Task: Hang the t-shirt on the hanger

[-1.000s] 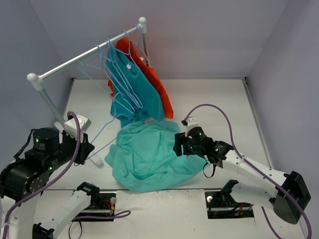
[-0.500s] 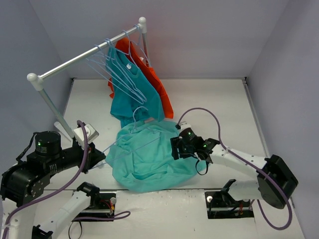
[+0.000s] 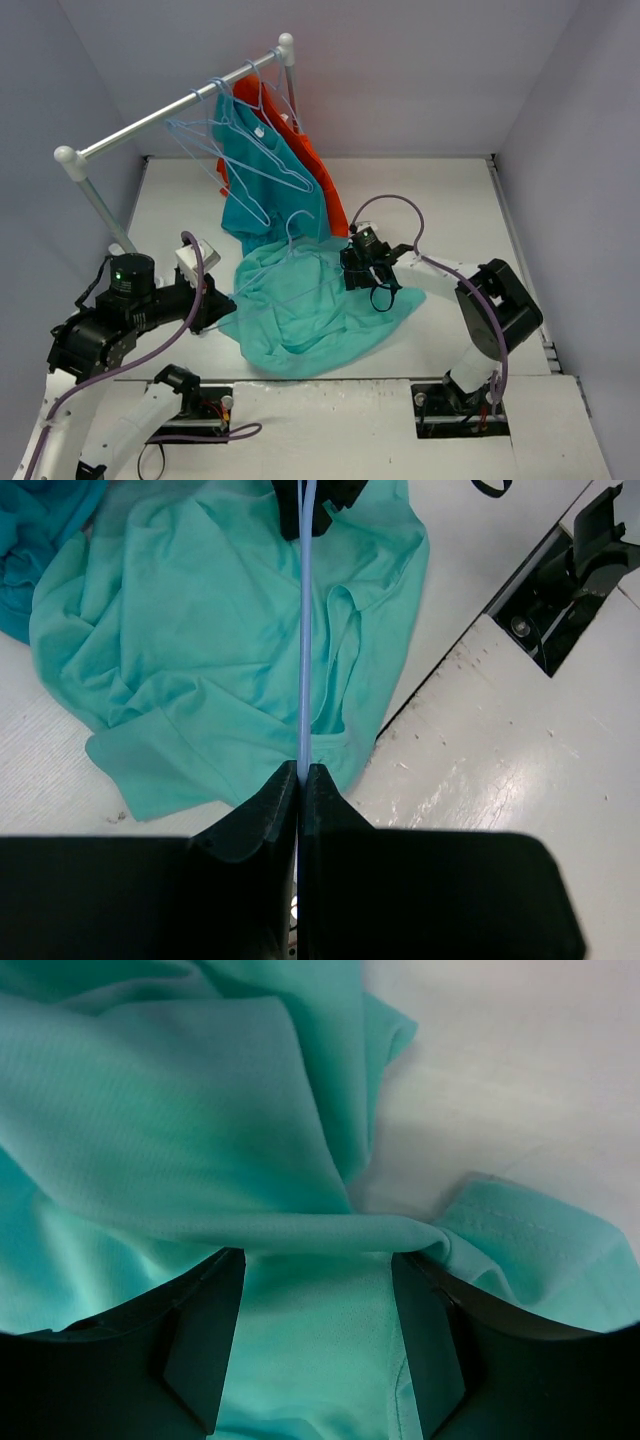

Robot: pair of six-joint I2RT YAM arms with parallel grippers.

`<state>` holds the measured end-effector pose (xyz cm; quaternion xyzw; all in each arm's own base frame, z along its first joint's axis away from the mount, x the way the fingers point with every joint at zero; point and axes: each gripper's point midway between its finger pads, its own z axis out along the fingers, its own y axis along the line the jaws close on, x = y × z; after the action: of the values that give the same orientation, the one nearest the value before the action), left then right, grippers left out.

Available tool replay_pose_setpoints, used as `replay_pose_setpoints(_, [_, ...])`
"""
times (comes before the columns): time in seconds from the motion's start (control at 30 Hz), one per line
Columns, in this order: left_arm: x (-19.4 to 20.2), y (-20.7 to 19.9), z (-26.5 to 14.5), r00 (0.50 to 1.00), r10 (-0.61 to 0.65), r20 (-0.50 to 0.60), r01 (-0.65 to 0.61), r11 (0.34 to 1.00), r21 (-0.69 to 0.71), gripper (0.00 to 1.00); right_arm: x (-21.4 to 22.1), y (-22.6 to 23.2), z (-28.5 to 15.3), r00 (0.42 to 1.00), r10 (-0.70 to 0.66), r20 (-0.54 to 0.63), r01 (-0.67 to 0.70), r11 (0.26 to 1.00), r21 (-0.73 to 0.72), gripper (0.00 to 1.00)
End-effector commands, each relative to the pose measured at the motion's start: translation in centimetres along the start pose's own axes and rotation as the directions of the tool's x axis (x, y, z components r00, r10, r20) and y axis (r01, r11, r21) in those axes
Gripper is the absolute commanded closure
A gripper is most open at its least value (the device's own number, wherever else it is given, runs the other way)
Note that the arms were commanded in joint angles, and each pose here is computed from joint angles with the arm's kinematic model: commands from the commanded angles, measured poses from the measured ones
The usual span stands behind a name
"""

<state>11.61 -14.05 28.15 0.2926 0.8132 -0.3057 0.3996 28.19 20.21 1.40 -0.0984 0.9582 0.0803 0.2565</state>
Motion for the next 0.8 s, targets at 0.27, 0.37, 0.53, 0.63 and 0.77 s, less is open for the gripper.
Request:
replay_pose_setpoints(0.27, [-4.0,1.0,0.9,0.977,0.012,0.212,-0.003,0.999,-0.043,1.0,-6.7,-0.3,-6.1,0.966,0.015,0.259,-0.024,0.999,0.035,0.39])
replay_pose_setpoints(0.37, [-4.0,1.3,1.1,0.978,0.005,0.207,0.006,0.998,-0.055,1.0,-3.8,-0.2,-6.9,0.971,0.045,0.233,-0.054,0.998,0.032,0.39])
replay_pose_setpoints(0.53, [-4.0,1.5,1.5,0.979,0.002,0.203,0.009,0.998,-0.055,1.0,0.3,0.2,-7.3,0.984,0.051,0.171,-0.063,0.996,0.066,0.39])
replay_pose_setpoints(0.63, [-4.2,1.6,1.6,0.98,-0.001,0.199,0.011,0.999,-0.052,1.0,2.0,0.8,-7.1,0.989,0.06,0.138,-0.069,0.996,0.057,0.4])
replay_pose_setpoints(0.77, [-4.5,1.4,1.6,0.98,0.008,0.2,0.001,0.999,-0.045,1.0,3.4,1.2,-7.1,0.99,0.077,0.116,-0.084,0.995,0.053,0.4])
